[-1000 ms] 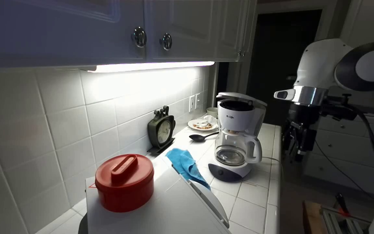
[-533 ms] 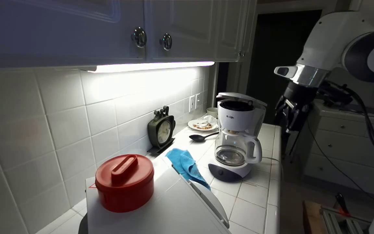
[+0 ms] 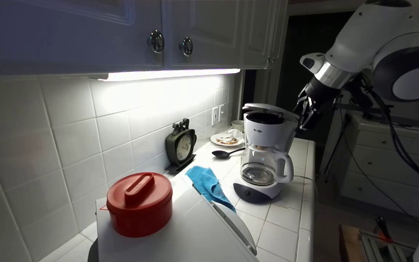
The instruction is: Open the lid of the coffee maker, remove the black bowl from it and put it on the counter
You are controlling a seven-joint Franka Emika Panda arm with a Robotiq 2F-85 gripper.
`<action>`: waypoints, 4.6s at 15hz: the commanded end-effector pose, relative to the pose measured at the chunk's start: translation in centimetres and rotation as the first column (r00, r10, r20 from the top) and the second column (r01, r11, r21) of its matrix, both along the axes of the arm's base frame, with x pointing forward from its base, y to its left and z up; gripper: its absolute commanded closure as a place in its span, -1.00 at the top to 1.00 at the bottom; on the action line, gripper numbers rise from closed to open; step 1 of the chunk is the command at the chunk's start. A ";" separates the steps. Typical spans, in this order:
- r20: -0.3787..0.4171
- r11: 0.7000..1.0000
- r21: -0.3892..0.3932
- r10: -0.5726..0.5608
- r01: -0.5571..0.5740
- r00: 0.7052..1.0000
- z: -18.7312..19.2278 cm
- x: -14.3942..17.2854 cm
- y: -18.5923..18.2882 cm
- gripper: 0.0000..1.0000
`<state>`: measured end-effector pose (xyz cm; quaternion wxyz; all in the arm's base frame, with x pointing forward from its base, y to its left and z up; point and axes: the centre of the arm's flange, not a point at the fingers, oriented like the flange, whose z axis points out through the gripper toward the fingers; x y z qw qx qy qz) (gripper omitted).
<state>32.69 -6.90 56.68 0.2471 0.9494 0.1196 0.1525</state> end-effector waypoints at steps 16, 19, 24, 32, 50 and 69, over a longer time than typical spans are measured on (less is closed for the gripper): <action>0.251 0.962 -0.257 -0.025 0.091 0.968 1.3 3.7 -1.7 1.00; 0.262 0.955 -0.267 -0.054 0.126 0.964 1.4 3.4 -2.9 0.47; 0.284 0.950 -0.257 -0.102 0.178 0.954 1.7 3.0 -3.8 -0.24; 0.356 0.919 -0.200 -0.255 0.340 0.899 4.9 0.0 -7.5 -0.84; 0.389 0.779 -0.072 -0.553 0.623 0.737 7.9 -4.1 -15.6 0.98; 0.180 0.957 0.231 -0.221 0.178 0.958 8.1 1.8 -6.5 1.00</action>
